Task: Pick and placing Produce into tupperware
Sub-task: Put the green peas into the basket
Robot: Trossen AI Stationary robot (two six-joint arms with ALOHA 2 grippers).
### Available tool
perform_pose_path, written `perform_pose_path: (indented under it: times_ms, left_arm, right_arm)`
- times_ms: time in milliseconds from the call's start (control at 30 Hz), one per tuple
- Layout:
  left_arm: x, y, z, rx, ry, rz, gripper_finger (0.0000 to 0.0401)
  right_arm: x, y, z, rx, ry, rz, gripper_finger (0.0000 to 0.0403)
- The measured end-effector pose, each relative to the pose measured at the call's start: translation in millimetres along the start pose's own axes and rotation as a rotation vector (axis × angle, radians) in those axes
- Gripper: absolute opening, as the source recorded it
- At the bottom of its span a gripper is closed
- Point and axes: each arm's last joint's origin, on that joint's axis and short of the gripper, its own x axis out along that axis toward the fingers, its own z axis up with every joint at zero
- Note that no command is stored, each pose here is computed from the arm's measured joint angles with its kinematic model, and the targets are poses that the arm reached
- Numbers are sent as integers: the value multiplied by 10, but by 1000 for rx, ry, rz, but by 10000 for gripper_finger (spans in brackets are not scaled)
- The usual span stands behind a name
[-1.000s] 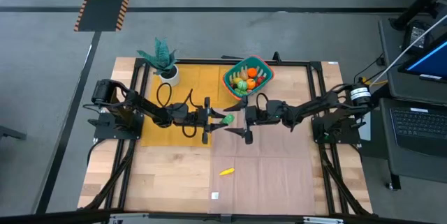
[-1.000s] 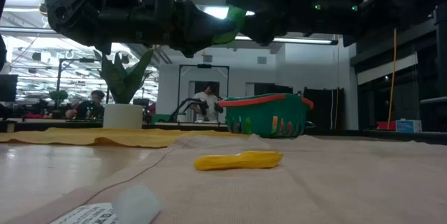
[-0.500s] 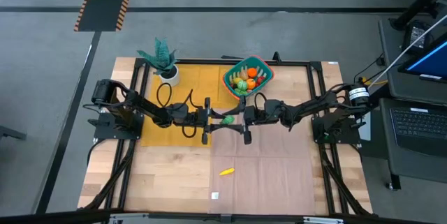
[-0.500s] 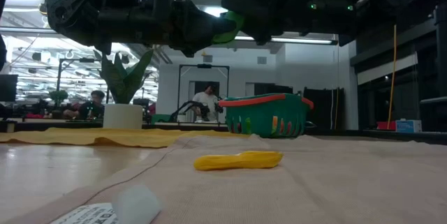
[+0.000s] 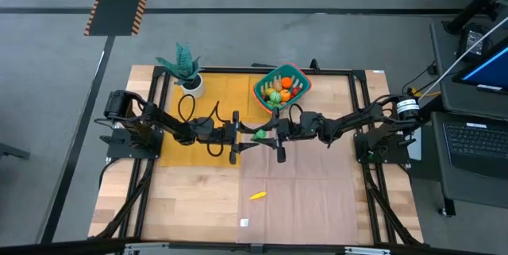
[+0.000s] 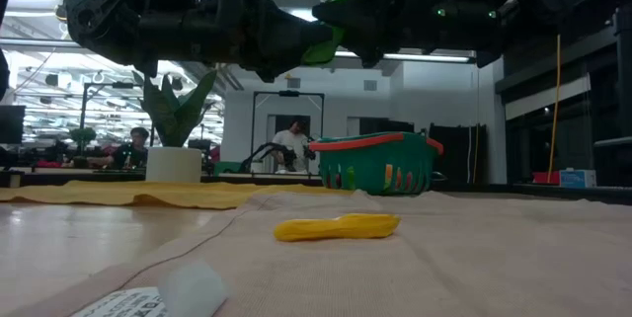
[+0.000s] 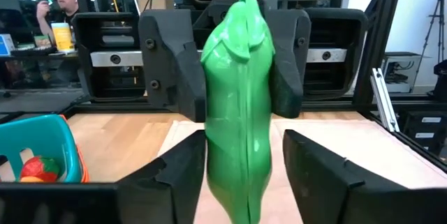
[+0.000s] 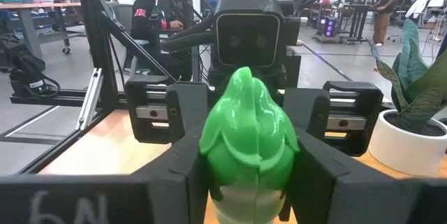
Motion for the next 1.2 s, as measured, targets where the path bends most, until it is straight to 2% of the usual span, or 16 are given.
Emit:
perform_pose_path:
  times_ms: [167,533,700,833,933,1200]
  left_arm:
    - [0,-8,-2,29,2,-3,200]
    - [0,44,-55,15,55,16,212]
    - [-7,155,-95,-10,95,164,230]
    - [-10,180,-93,80,107,188,231]
    - [-29,177,-56,130,122,198,229]
    - [-264,217,185,95,172,214,233]
  right_arm:
    - [0,0,0,0,0,6,143]
    - [0,2,-1,2,1,15,141]
    - [-9,-80,-22,9,22,-31,141]
    - [-23,-185,-43,31,43,-48,140]
    - [-31,-230,-52,36,56,-55,140]
    - [-54,-352,-62,35,65,-89,140]
